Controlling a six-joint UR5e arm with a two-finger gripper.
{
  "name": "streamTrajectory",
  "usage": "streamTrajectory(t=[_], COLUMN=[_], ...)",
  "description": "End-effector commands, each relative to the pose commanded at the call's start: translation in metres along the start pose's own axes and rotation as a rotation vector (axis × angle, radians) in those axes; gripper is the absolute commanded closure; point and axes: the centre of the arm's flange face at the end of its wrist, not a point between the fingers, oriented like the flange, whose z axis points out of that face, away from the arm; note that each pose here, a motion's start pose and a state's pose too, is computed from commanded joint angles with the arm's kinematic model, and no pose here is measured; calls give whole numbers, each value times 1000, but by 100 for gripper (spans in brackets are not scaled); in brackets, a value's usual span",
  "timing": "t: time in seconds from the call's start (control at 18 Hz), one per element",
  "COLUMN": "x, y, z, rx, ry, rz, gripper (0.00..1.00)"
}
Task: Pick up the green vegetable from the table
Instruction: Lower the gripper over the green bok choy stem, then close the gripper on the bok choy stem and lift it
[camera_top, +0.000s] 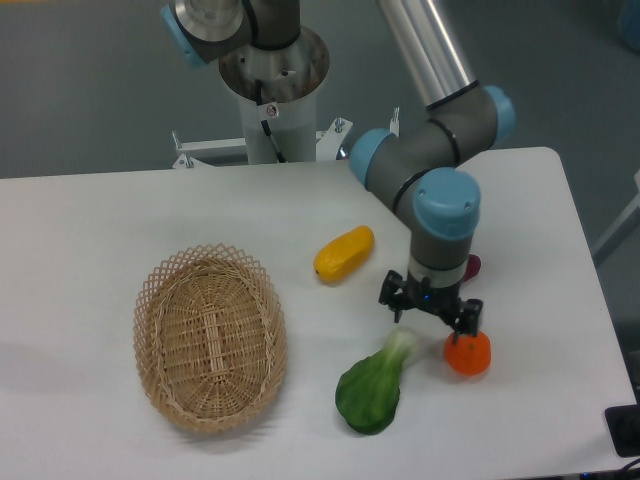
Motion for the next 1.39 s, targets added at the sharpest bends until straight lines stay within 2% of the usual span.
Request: streamTrajectory(t=[0.33,1.17,1.22,1.39], x=[10,8,8,8], y=[-5,-4,-5,-5], z=[15,29,28,27], rx=[-13,-12,-11,-11], ry=[24,13,12,11], rz=[17,18,19,19], gripper=[0,0,5,38])
